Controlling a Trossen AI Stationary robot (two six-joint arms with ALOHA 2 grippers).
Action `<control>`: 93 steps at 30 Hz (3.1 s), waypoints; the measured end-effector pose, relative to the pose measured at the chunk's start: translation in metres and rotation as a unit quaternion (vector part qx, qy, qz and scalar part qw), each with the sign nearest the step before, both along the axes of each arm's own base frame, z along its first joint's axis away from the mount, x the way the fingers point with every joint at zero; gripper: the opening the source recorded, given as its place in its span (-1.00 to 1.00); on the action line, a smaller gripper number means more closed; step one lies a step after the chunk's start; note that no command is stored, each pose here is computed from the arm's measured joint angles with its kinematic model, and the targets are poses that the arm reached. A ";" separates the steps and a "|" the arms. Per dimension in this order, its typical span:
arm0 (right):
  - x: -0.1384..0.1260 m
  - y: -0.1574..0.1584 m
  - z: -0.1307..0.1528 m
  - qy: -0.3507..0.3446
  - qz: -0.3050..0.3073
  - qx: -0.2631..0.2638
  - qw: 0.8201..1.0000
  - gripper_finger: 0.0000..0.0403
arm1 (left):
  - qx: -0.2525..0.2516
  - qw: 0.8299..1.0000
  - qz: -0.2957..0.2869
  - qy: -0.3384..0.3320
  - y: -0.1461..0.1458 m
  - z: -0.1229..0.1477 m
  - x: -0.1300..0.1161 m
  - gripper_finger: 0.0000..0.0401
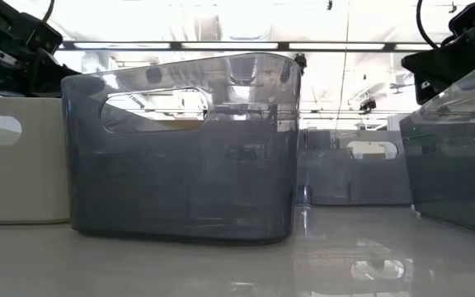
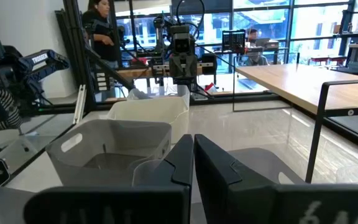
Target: Stack baskets on shelf by color
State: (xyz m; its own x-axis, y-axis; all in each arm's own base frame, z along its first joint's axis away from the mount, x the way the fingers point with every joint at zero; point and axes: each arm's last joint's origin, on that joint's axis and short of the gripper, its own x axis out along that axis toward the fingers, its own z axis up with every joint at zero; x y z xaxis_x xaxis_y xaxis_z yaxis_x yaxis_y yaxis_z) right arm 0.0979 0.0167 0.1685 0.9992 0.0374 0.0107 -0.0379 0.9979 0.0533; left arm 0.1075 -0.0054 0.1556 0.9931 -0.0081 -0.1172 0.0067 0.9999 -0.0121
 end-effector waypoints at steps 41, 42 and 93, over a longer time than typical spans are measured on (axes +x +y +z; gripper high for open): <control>0.000 0.000 0.000 0.000 0.000 0.000 1.000 -0.96 | -0.115 0.913 0.029 -0.390 0.004 0.076 -0.020 -0.93; 0.000 0.000 0.000 0.000 0.000 0.000 1.000 -0.96 | -0.112 0.920 0.031 -0.375 0.004 0.077 -0.017 -0.93; 0.000 0.000 0.000 0.001 0.000 0.000 1.000 -0.96 | -0.083 0.853 0.002 0.515 -0.117 0.120 0.152 -0.03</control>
